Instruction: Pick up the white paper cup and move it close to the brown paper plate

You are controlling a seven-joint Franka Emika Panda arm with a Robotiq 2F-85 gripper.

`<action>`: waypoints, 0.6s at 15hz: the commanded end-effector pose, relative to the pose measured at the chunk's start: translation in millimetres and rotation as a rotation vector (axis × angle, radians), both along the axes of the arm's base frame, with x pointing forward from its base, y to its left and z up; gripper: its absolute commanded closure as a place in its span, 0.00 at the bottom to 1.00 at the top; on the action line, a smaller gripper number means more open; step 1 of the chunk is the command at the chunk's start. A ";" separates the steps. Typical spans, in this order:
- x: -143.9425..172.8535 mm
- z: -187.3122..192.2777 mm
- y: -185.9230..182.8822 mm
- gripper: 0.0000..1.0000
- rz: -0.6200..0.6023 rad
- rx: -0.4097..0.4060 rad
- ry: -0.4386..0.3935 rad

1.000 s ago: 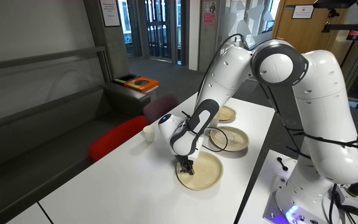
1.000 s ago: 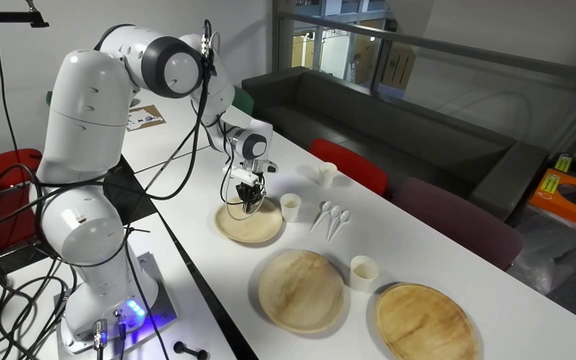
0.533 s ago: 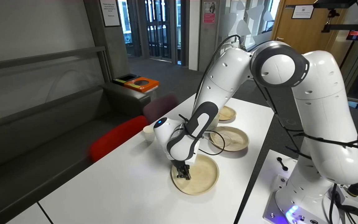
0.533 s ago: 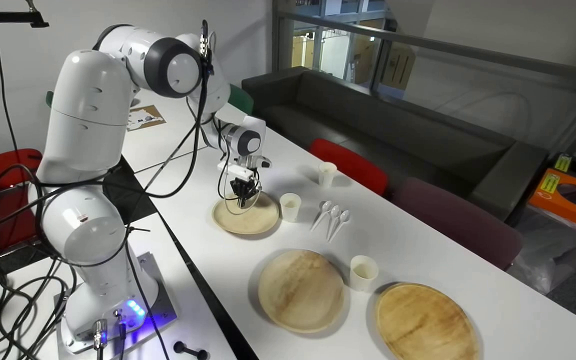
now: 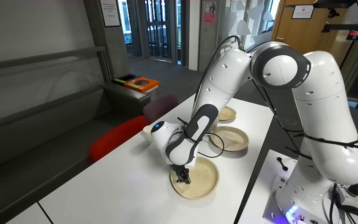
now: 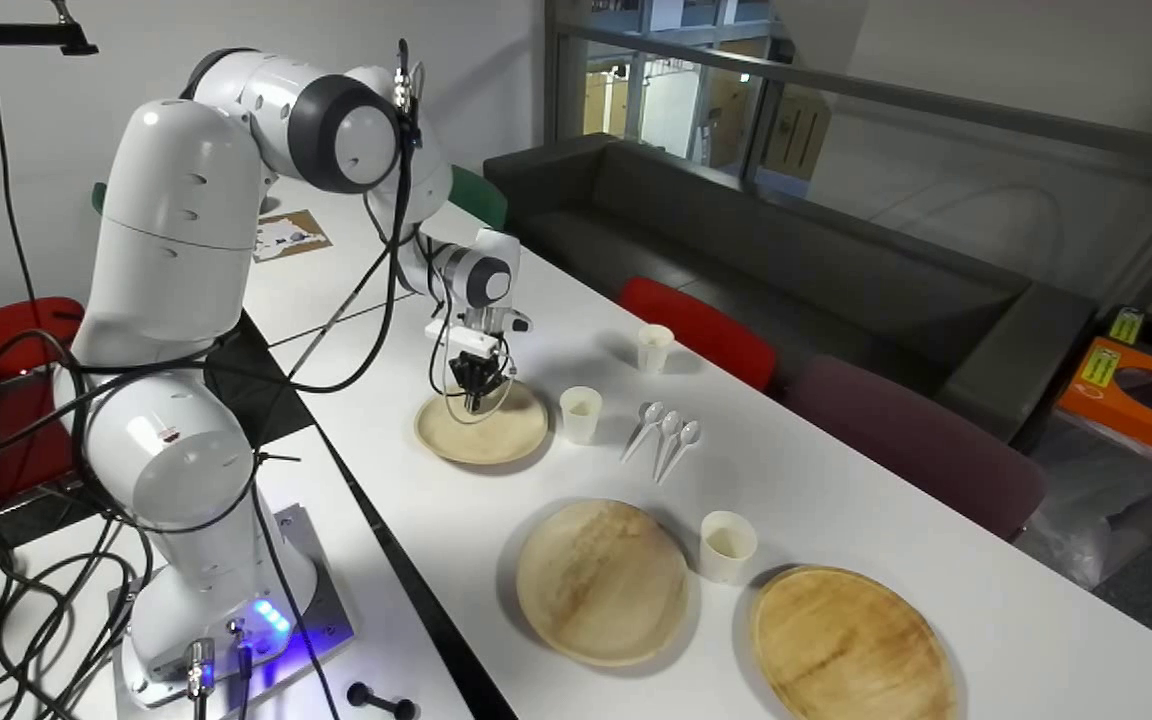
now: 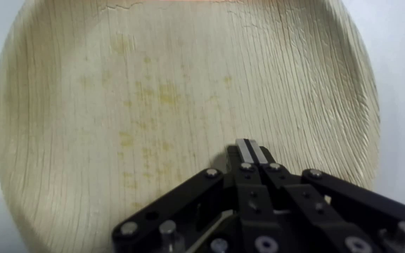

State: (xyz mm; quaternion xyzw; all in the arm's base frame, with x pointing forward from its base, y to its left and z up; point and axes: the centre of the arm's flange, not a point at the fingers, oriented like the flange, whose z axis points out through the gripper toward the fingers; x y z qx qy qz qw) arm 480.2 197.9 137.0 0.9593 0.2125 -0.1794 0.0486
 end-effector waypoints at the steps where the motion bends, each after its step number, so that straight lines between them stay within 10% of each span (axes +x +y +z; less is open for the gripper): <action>1: -11.2 -22.7 -9.8 1.00 0.008 0.007 0.059; 9: -28.7 -33.6 -12.5 1.00 0.056 -0.002 0.134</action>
